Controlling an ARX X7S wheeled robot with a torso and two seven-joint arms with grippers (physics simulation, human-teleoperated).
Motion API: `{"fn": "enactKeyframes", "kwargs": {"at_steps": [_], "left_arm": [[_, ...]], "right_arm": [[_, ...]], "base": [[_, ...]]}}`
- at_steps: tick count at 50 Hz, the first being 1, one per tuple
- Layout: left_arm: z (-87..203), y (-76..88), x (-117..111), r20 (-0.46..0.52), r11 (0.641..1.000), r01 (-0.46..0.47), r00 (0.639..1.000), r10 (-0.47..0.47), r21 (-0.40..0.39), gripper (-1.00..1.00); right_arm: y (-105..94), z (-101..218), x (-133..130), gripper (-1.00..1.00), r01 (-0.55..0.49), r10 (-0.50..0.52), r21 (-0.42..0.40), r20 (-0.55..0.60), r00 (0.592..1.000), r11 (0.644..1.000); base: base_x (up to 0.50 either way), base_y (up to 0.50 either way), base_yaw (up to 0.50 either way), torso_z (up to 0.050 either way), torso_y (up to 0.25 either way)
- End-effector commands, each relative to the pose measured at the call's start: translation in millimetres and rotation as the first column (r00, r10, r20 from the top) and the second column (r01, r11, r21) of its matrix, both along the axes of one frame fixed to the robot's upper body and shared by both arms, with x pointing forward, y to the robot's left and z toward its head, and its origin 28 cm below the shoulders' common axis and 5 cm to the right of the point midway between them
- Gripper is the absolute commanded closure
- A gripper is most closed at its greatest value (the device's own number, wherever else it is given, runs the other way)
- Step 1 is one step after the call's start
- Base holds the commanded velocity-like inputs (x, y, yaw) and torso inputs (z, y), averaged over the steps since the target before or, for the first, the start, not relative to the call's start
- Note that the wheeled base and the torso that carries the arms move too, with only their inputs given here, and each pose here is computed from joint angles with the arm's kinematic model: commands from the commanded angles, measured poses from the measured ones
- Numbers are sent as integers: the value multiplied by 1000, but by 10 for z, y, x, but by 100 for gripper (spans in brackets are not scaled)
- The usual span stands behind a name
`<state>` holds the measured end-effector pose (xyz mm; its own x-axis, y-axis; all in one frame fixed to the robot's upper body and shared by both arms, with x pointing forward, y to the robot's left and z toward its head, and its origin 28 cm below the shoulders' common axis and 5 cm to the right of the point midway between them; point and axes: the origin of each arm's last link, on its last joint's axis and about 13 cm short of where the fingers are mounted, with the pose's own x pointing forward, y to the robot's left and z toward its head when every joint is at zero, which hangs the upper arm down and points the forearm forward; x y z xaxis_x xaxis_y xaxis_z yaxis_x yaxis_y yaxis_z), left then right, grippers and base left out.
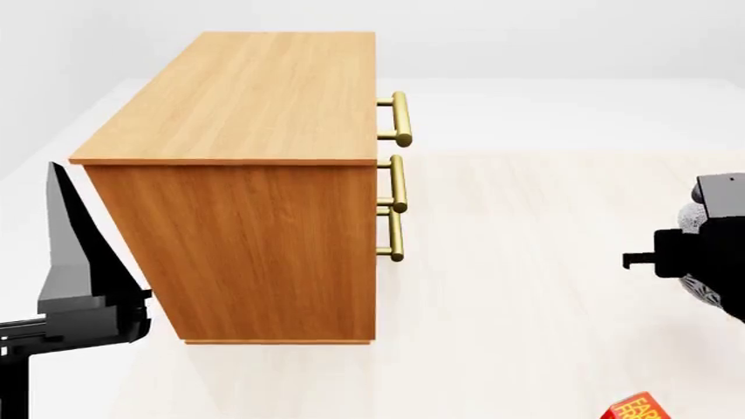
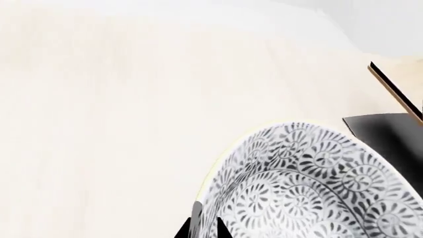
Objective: Close the top drawer of the cabinet and put the bowl on top of it.
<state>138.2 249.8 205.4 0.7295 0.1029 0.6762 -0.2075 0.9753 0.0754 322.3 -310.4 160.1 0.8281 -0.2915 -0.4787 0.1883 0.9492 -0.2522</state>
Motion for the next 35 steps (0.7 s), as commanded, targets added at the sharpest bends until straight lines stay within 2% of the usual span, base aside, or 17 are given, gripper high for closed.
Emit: {"fn": "enactKeyframes", "kwargs": {"at_steps": [1, 6, 10, 14, 24, 35], "left_arm": [[0, 6, -3, 0, 1000, -3, 1000, 3, -1, -100], [-7, 6, 0, -1, 1000, -2, 1000, 2, 0, -100], [0, 5, -4, 1, 1000, -2, 1000, 2, -1, -100], [-5, 2, 0, 0, 1000, 1, 1000, -1, 0, -100], [-10, -9, 5, -3, 1000, 8, 1000, -8, 2, -100], [-16, -13, 8, -1, 1000, 12, 1000, -12, 1, -100]], "right_arm": [[207, 628, 136, 100, -142, 152, -88, 116, 982, 986], [358, 951, 199, 100, -237, 257, -141, 146, 955, 961], [463, 1090, 229, 100, -284, 308, -162, 158, 938, 945], [622, 1308, 274, 100, -356, 389, -191, 180, 904, 915], [937, 1738, 429, 100, -440, 490, -245, 212, 846, 864], [1227, 1947, 479, 100, -520, 583, -281, 232, 779, 807]], "base": [[0, 0, 0, 0, 0], [0, 0, 0, 0, 0], [0, 0, 0, 0, 0], [0, 0, 0, 0, 0], [0, 0, 0, 0, 0], [0, 0, 0, 0, 0]]}}
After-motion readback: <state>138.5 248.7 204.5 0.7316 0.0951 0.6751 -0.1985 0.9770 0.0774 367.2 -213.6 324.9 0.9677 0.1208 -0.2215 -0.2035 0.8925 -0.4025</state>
